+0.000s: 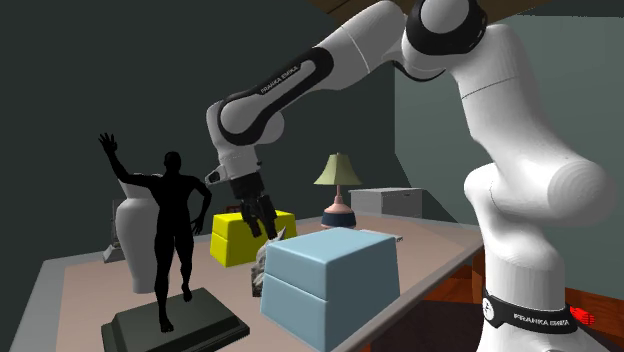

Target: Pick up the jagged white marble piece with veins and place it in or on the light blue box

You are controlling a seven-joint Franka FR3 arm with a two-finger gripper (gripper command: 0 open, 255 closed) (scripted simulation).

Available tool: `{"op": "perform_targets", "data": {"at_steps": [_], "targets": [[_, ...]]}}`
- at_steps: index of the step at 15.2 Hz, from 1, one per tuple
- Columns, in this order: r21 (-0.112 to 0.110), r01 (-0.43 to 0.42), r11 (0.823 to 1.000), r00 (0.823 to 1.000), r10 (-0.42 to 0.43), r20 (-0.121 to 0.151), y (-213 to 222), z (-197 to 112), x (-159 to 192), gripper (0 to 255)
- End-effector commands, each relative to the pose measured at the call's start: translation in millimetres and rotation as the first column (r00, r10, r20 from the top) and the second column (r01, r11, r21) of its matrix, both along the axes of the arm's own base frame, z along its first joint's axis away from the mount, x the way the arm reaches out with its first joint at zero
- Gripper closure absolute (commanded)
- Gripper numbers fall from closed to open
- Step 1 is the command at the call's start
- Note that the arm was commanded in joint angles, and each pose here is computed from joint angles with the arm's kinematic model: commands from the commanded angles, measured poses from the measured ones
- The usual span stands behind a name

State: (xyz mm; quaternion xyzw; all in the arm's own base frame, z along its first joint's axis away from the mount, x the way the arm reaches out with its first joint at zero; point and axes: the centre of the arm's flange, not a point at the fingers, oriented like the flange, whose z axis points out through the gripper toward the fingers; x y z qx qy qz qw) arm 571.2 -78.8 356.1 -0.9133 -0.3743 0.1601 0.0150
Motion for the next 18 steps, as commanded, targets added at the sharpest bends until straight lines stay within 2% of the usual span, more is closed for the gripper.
{"op": "perform_targets", "data": {"at_steps": [1,7,15,16,18], "targets": [[-0.001,-0.012,1.000,1.000,0.012,-0.005,1,-16,4,0],[-0.001,-0.012,1.000,1.000,0.012,-0.005,-2,-44,-5,0],[-0.001,-0.012,1.000,1.000,0.012,-0.005,-2,-44,-5,0],[-0.001,-0.012,1.000,1.000,0.012,-0.005,-2,-44,-5,255],[-0.001,-0.012,1.000,1.000,0.012,-0.005,-2,-44,-5,255]]}}
